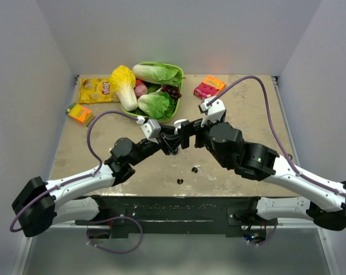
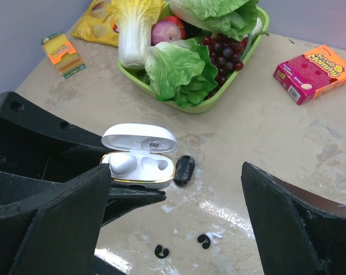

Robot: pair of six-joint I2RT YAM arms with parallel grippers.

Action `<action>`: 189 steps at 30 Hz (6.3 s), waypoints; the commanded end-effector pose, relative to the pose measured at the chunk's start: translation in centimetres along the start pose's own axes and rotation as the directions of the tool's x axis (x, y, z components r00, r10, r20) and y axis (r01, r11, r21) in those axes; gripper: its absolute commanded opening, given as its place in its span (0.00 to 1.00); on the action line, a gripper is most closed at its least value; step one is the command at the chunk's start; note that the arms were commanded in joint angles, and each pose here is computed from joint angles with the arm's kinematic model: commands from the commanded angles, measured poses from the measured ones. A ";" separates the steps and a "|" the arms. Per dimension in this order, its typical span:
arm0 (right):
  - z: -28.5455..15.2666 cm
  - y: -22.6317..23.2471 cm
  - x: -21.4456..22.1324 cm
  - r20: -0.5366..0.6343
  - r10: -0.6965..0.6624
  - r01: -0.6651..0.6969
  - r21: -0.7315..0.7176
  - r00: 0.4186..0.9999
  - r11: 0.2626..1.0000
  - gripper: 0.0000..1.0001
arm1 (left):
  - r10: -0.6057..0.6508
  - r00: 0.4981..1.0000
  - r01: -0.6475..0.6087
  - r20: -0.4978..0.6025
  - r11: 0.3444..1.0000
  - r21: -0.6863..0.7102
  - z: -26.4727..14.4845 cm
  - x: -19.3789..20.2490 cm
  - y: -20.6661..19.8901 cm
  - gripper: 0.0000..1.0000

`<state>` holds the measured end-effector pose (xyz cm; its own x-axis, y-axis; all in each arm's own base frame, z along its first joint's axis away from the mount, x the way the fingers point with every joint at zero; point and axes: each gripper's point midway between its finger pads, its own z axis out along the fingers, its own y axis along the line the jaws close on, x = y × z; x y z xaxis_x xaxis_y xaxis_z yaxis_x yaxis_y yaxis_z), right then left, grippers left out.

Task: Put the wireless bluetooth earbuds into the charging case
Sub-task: Place the earbud in the charging case, then pick up the earbud from the center of the board.

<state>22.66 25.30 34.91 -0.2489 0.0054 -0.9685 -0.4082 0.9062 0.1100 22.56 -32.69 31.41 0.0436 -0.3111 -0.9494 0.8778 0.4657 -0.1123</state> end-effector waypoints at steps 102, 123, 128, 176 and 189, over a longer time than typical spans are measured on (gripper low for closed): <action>4.9 -6.7 32.3 -0.579 0.163 -0.009 0.260 0.799 0.966 0.11 | -0.124 0.990 0.128 0.061 0.989 -0.072 -10.2 2.4 -0.7 0.00; 12.9 -11.4 31.6 -0.514 0.328 -0.121 0.395 0.792 0.911 0.09 | -0.107 0.993 0.112 0.055 0.990 -0.089 -10.2 2.5 -0.4 0.00; 15.2 -12.2 31.0 -0.509 0.311 -0.110 0.386 0.802 0.916 0.08 | -0.102 0.994 0.106 0.050 0.990 -0.095 -10.2 2.5 -0.3 0.00; 8.2 -12.2 32.8 -0.453 0.407 -0.168 0.479 0.793 0.862 0.00 | -0.150 0.987 0.153 0.048 0.987 -0.047 -10.2 3.4 -1.8 0.00; 9.2 -8.3 27.7 -0.433 0.308 -0.209 0.260 0.847 0.943 0.00 | -0.148 0.987 0.150 0.060 0.988 -0.040 -10.5 3.1 -1.9 0.00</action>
<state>27.41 20.06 2.10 -0.7473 0.1655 -0.6435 0.0189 0.9734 0.2284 16.33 -26.25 24.15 -0.0965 -0.3797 -0.9201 0.8456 0.4563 -0.2770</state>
